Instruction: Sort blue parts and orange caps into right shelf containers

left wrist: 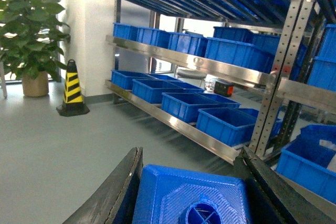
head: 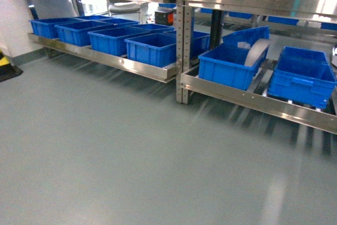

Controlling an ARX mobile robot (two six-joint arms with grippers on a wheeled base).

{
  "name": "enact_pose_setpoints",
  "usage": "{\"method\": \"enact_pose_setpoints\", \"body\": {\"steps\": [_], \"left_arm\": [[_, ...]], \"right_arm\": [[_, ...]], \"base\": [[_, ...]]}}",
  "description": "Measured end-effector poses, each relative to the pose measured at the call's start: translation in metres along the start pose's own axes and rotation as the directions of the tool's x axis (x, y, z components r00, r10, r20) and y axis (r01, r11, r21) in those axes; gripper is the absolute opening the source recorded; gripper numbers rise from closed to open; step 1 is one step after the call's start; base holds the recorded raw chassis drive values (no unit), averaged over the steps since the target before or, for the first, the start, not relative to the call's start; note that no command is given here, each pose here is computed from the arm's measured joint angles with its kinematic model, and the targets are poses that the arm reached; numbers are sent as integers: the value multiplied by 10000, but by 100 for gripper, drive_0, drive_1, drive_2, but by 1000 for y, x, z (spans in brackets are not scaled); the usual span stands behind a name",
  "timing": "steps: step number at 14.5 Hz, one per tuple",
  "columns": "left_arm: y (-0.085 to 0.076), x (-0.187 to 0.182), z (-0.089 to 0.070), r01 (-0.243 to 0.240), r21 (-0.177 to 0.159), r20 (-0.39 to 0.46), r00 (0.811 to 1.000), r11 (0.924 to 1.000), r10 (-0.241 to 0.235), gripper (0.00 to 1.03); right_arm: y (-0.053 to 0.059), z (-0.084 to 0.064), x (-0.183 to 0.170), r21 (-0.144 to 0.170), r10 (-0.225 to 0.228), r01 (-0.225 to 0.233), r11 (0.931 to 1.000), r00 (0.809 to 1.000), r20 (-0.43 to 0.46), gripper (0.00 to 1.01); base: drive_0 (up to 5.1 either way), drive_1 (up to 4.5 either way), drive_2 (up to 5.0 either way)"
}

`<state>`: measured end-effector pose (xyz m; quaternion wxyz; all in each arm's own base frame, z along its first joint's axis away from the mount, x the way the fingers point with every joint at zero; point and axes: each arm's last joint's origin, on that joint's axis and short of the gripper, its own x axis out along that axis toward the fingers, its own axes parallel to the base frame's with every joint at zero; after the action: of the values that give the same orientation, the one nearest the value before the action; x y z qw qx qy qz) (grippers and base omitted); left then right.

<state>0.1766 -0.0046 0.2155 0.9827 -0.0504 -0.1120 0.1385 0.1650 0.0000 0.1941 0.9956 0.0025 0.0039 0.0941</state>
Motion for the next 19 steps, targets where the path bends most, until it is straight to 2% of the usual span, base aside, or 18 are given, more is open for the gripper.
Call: {"method": "enact_pose_setpoints", "body": {"steps": [19], "left_arm": [[0,0,0,4,5,-4,10000,10000,-4,47]], "right_arm": [[0,0,0,1,0,0,10000,10000,-4,44]], "base": [[-156,-156,-156]]}}
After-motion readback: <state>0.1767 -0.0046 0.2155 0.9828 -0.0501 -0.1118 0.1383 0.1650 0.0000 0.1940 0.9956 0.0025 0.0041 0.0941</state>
